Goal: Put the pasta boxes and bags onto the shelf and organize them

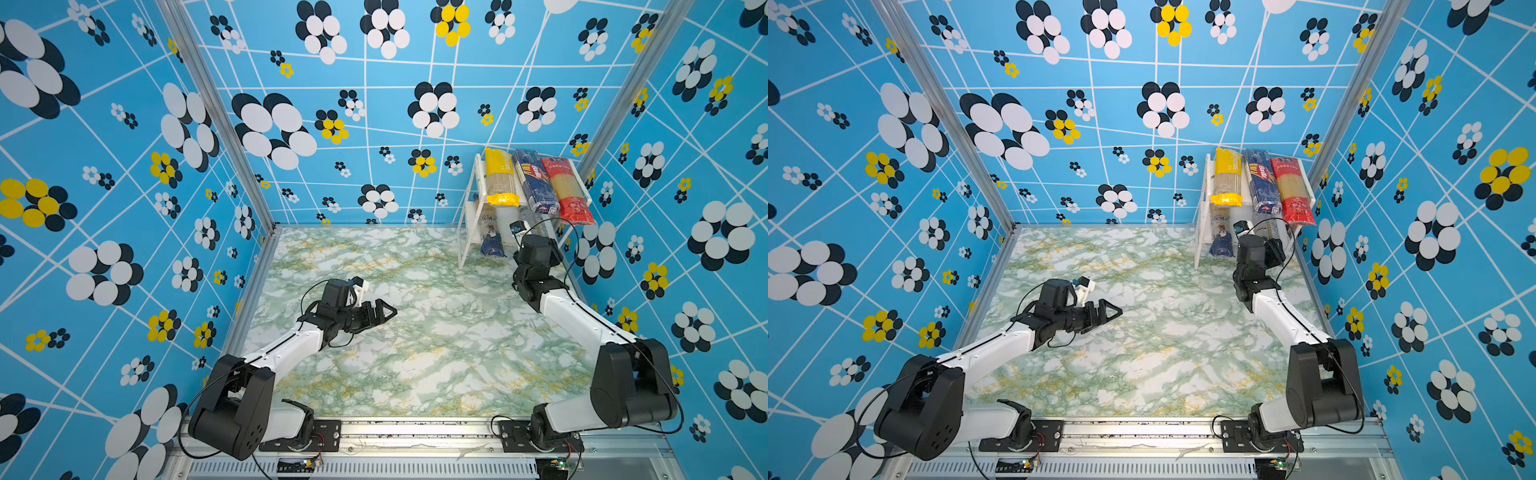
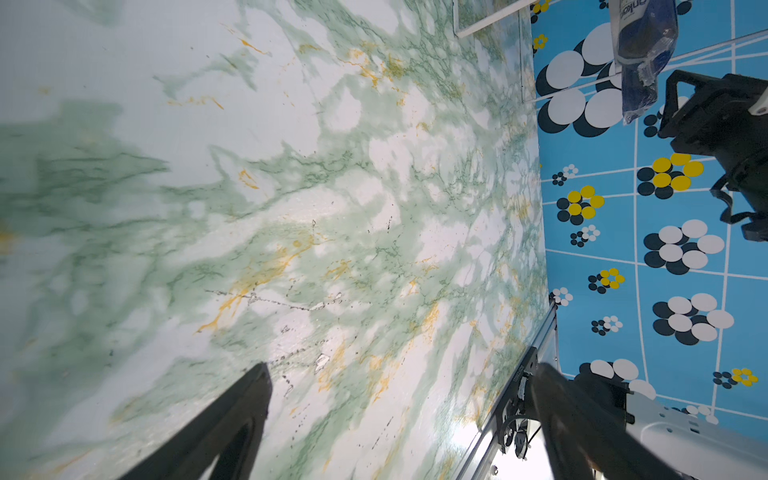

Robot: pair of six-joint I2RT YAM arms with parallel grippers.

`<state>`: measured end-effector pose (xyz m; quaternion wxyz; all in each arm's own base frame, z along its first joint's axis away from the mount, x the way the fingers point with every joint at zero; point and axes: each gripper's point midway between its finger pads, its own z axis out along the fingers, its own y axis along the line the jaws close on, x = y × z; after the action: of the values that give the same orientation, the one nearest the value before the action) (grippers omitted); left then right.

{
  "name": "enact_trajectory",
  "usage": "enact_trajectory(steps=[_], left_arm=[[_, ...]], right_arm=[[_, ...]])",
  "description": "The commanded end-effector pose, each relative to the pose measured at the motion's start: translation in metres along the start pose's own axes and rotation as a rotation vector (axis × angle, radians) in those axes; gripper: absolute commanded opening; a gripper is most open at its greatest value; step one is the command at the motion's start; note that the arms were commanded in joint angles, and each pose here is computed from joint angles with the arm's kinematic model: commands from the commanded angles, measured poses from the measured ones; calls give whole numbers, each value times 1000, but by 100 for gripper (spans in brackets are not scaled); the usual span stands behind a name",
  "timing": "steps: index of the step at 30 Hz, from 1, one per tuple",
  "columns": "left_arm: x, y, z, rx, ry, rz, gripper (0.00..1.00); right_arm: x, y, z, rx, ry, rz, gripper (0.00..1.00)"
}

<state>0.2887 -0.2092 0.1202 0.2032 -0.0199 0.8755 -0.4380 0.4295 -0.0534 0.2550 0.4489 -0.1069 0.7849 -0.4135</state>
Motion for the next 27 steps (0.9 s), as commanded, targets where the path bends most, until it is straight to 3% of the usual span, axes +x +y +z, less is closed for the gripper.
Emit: enact_trajectory(steps=[1,14,20,27], left_arm=[[-13,-12,-14,6,-61,42,99],[-39,-34,-49,-58,-195,180,99],[-54,-41,-73,-105,-318,252,99],[-71,-50,-103,-149,-492,340,99]], right_arm=[[15,20,-20,-186,17,41,68],[50,55,-93,-588,133,201,74],[45,68,-128,-754,76,357,76],[39,81,-140,-840,28,529,77]])
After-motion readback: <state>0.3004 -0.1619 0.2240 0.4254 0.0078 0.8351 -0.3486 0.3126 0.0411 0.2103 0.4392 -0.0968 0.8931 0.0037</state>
